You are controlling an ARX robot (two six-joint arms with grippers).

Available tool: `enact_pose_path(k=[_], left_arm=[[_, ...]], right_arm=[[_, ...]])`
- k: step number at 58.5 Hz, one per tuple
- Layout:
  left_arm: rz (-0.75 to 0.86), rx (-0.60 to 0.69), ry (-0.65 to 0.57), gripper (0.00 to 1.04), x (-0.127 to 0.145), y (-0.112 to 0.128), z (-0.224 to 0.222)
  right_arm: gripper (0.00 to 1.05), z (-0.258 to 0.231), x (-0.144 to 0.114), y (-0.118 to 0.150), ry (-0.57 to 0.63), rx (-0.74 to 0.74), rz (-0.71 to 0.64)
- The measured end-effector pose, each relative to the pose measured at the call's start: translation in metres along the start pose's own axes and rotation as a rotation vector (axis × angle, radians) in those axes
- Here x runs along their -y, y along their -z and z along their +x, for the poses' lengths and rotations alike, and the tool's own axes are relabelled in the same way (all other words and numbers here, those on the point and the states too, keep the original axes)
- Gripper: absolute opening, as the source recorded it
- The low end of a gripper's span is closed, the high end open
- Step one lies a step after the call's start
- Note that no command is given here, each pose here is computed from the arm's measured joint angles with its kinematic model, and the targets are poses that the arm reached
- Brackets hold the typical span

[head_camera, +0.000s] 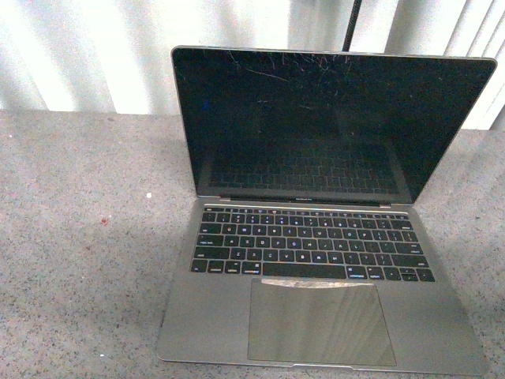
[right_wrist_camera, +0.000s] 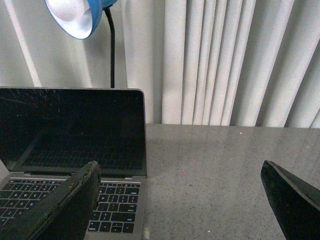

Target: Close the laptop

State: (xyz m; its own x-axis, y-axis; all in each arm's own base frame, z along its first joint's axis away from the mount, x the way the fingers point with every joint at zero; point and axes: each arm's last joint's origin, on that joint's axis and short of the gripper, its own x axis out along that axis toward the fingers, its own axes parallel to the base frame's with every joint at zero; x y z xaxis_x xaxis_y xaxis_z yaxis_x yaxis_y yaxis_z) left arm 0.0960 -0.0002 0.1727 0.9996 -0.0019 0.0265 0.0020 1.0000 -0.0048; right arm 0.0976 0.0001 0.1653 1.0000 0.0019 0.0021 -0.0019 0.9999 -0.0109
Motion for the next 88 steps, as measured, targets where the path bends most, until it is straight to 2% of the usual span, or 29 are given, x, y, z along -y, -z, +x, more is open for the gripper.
enact_pose_path(k=[55,58,62,64,67,71,74,80,88], left_arm=[[0.0,0.0,0.0,0.98,0.0,0.0,0.0],[-0.032,-0.028,-0.032,0.98,0.0,0.001,0.001],[-0.164,-0.091,-0.096,0.98,0.003,0.003,0.004],[-0.227,-0.091,-0.074,0.98,0.006,0.0,0.008],[-0.283,-0.063,0.032,0.98,0.013,-0.01,0.017],[-0.283,-0.009,0.139,0.98,0.021,-0.028,0.029],[-0.239,0.055,0.243,0.98,0.029,-0.046,0.046],[-0.143,0.123,0.364,0.98,0.044,-0.068,0.083],[-0.079,0.06,0.473,0.98,0.073,-0.071,0.148]], right_arm=[[0.97,0.0,0.0,0.0,0.0,0.0,0.0],[0.97,0.0,0.0,0.0,0.087,-0.07,0.041],[0.97,0.006,-0.004,-0.004,0.246,-0.138,0.053],[0.97,0.012,-0.006,-0.008,0.258,-0.134,0.048],[0.97,0.021,-0.008,-0.015,0.214,-0.114,0.031],[0.97,0.037,-0.009,-0.029,0.147,-0.087,-0.012],[0.97,0.051,-0.008,-0.038,0.111,-0.067,-0.047],[0.97,0.084,-0.005,-0.053,0.067,-0.06,-0.116],[0.97,0.138,-0.007,-0.062,-0.002,-0.061,-0.224]])
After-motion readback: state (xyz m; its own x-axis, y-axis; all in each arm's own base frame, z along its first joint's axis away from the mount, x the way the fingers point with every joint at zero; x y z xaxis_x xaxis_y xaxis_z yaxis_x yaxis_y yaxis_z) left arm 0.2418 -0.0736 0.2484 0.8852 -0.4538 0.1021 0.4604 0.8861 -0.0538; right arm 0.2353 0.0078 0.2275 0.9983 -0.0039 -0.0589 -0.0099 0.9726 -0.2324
